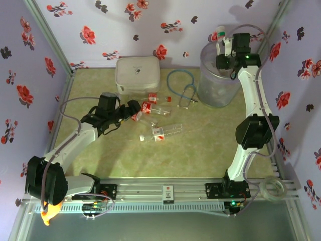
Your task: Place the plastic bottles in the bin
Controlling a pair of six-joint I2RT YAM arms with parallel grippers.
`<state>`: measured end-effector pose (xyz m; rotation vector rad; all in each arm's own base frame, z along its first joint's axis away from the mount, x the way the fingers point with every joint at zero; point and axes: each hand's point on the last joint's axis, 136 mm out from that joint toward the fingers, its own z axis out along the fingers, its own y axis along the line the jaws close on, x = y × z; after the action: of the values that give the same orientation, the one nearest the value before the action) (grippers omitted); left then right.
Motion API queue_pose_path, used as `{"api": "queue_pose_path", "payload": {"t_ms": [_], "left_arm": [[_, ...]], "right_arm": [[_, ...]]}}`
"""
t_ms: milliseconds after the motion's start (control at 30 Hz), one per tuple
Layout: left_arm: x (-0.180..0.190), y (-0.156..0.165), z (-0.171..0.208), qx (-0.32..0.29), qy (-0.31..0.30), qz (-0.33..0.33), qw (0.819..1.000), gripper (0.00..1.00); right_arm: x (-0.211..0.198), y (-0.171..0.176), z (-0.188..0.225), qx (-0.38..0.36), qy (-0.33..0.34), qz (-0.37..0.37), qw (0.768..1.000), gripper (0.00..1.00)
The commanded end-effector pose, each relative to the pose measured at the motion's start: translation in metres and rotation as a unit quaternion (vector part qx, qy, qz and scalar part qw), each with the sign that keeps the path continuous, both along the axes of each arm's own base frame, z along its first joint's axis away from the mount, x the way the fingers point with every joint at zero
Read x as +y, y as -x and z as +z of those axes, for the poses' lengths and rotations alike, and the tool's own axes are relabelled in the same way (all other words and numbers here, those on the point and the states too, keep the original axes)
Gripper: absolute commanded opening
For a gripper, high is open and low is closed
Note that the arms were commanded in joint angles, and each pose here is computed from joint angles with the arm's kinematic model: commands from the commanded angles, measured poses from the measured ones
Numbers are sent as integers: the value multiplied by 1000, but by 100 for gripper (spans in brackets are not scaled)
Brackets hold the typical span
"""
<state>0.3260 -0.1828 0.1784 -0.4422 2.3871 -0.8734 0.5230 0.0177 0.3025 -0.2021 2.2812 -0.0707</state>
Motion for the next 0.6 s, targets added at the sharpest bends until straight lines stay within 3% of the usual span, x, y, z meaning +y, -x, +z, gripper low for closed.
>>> {"api": "queue_pose_path", "payload": {"t_ms": [0,367,567], "left_arm": [[5,-2,-8,0,-9,4,1000,98],[2,-6,-9,2,-11,0,1000,98],[-6,-14,-9,4,-7,-11,1000,98]], "right_arm": [[8,6,-14,15,-20,11,1000,51],[24,19,-40,60,-73,37,995,59],[24,24,-34,80,-84,36,993,76]]}}
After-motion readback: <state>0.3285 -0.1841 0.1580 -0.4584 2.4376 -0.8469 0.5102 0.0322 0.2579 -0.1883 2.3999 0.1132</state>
